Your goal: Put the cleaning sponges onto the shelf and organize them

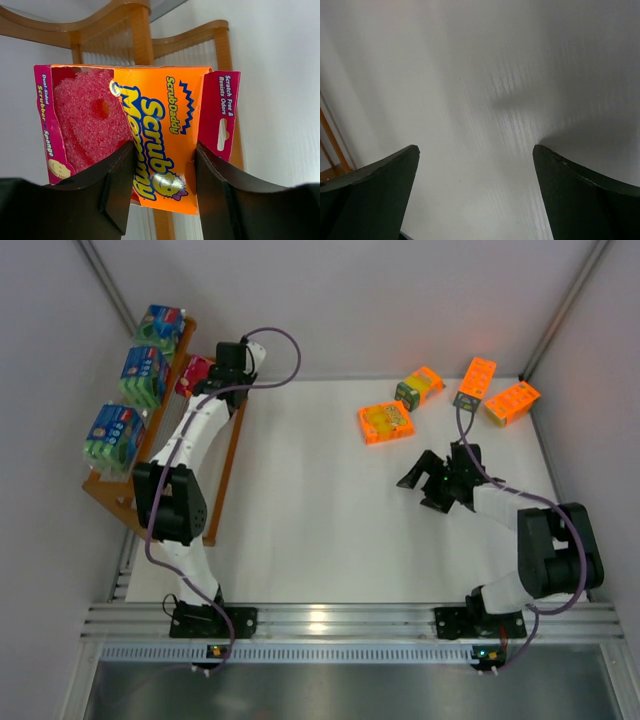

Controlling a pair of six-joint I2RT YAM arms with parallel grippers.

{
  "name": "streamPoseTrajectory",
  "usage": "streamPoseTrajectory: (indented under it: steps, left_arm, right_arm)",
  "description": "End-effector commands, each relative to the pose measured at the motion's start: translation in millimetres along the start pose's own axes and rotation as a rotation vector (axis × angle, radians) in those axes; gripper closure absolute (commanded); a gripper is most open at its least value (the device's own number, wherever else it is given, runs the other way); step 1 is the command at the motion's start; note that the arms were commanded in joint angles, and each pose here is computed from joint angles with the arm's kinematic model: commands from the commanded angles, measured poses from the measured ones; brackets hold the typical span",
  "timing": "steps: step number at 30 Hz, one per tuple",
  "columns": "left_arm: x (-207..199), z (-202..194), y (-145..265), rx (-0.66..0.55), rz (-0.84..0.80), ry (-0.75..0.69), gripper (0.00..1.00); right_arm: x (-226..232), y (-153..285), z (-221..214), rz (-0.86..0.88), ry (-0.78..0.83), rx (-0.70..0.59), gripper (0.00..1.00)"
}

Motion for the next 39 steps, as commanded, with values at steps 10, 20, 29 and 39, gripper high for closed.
streamPoseTrajectory:
  steps: [10, 20, 29, 39]
  left_arm:
    - [42.0, 20.8, -21.2, -0.064, 0.093, 0.08, 0.46]
    - [50.7, 9.0, -36.6, -0.03, 0.111, 0.13, 0.45]
    - [57.1, 6.0, -42.0, -0.021, 0.128, 0.172, 0.34]
    - [63.1, 14.0, -28.4, -0.083, 0.104, 0.215, 0.23]
  right_arm:
    - [19.7, -29.7, 30.7, 0.061, 0.002, 0.005, 0.01]
    - [22.7, -35.6, 33.1, 0.062, 0.012, 0.015, 0.01]
    - [23.4, -35.0, 31.6, 0.064, 0.018, 0.016, 0.0]
    - [23.9, -35.8, 30.4, 0.067, 0.018, 0.023, 0.01]
Point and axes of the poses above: each gripper's point midway between its finger pads, its own y axis back along the fingers, its own x axis along the line the jaws close on, z = x × y, the point moved 9 cm from there along y, back along the fingers, and after that the axes turned 5 degrees about -y, right-handed, at the moved point
